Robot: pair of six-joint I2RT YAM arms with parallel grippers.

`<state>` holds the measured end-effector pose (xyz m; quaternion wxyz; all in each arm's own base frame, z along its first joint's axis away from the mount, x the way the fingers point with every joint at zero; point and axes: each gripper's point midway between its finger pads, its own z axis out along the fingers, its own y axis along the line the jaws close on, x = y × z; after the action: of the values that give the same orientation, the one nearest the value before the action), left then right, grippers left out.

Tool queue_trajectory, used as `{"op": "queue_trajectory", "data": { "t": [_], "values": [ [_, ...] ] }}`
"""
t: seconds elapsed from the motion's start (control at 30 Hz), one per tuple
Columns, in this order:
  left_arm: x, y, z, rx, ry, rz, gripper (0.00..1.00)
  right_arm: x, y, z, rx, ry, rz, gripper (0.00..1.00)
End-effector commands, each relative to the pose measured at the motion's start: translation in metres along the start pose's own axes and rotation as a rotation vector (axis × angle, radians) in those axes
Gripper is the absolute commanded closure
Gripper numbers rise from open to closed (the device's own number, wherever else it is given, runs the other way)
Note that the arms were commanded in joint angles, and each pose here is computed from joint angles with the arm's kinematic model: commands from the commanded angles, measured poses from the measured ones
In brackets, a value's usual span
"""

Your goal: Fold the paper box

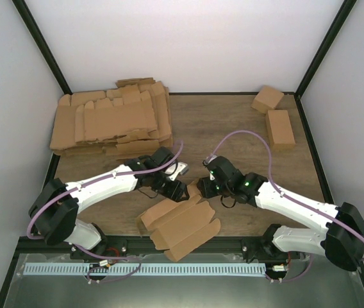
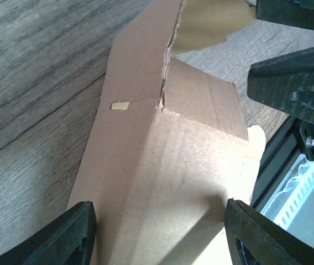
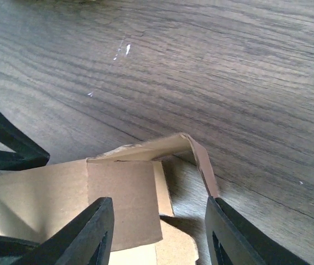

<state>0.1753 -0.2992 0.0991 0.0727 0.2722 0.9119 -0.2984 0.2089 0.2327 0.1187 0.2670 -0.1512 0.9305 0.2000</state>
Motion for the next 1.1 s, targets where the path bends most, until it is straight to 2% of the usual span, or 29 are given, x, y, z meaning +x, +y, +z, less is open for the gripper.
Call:
{"op": "queue_trajectory", "data": {
  "t": [0.0, 0.07, 0.2, 0.33, 0.53, 0.67, 0.8, 1.07],
  "values": [
    [-0.001, -0.005, -0.01, -0.007, -0.006, 0.038, 0.34, -0.018, 0.02, -0.009, -0.083, -0.033, -0.045, 0.52],
    [-0.002, -0.004, -0.01, -0.011, -0.008, 0.034, 0.34, -0.02, 0.027, -0.014, -0.119, -0.034, -0.031, 0.52],
    [-0.001, -0.003, -0.009, -0.015, -0.007, 0.031, 0.34, -0.013, 0.05, -0.02, -0.26, 0.002, 0.0, 0.43],
    [0.0, -0.002, -0.009, -0.021, -0.001, 0.036, 0.35, -0.004, 0.062, -0.015, -0.34, 0.052, 0.052, 0.43],
    [0.001, -0.004, -0.013, -0.03, 0.0, 0.052, 0.35, 0.006, 0.045, 0.001, -0.242, 0.096, 0.113, 0.5],
    [0.005, -0.003, -0.014, -0.033, 0.013, 0.07, 0.35, 0.012, 0.036, 0.008, -0.193, 0.112, 0.113, 0.51],
    [0.008, -0.004, -0.015, -0.043, 0.02, 0.097, 0.34, 0.018, 0.032, 0.014, -0.178, 0.13, 0.106, 0.57],
    [0.018, -0.004, -0.012, -0.105, 0.082, 0.165, 0.27, 0.018, 0.034, 0.015, -0.191, 0.127, 0.103, 0.58]
  ]
}}
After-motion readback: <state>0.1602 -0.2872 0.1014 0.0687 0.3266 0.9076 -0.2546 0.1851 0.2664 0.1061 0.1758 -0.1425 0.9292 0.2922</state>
